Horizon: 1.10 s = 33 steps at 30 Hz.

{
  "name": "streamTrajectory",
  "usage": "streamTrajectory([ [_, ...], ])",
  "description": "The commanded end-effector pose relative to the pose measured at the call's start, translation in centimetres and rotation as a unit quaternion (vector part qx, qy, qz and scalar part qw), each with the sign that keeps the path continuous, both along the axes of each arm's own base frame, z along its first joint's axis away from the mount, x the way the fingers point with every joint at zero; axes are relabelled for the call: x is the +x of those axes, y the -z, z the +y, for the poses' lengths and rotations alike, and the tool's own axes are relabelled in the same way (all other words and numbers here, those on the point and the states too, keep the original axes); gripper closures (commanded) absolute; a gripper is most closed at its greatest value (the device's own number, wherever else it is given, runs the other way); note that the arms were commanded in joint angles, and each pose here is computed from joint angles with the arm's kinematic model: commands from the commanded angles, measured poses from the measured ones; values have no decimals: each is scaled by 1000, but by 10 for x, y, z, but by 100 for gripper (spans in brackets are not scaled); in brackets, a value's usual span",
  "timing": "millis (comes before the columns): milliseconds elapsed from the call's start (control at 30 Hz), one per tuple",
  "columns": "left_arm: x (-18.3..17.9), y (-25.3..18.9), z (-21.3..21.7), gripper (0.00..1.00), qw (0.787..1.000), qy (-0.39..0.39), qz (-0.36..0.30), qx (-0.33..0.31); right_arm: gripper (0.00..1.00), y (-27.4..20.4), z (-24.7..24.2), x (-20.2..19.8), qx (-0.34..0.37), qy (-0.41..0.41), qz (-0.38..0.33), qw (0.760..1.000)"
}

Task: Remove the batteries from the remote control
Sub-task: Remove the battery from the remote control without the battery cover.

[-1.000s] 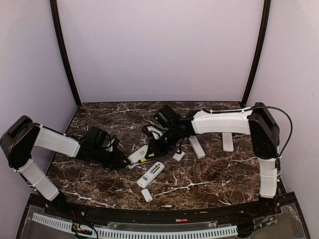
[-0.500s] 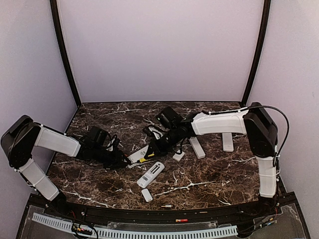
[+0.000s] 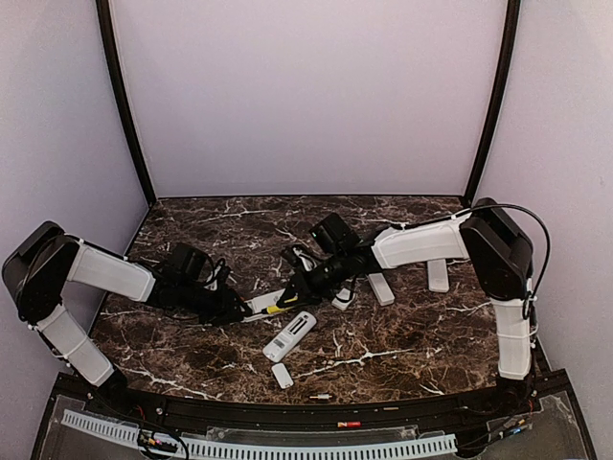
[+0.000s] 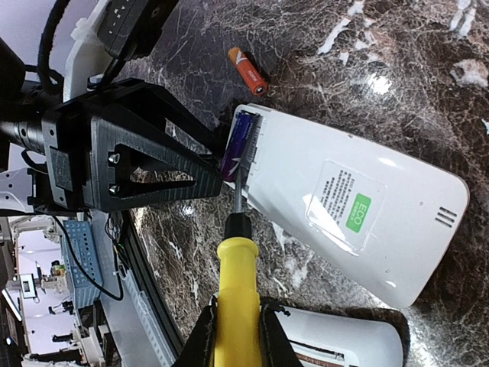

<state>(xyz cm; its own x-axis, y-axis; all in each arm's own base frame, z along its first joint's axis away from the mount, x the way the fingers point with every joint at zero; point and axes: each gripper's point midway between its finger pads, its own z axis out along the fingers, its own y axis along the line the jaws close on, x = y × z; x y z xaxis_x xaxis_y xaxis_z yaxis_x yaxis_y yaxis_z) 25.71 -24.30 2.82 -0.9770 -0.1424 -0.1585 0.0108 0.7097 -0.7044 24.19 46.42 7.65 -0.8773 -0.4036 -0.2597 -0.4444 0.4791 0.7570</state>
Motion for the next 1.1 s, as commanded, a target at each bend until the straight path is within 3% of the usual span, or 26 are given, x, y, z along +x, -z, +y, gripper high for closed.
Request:
streamTrajectory([
  [0,2,4,1,65,1000,-4,1,8,100,-2,5,1,23,15,-1,1000],
  [200,3,-5,4,65,1000,-8,-10,14,100,-15,7,12,40,37,-30,998],
  [533,5,-33,33,48,997,-34,-48,43,100,-21,12,18,56,44,-41,997],
  [1067,10,-47,46,45,996,-48,-62,43,100,-35,11,22,59,46,-67,995],
])
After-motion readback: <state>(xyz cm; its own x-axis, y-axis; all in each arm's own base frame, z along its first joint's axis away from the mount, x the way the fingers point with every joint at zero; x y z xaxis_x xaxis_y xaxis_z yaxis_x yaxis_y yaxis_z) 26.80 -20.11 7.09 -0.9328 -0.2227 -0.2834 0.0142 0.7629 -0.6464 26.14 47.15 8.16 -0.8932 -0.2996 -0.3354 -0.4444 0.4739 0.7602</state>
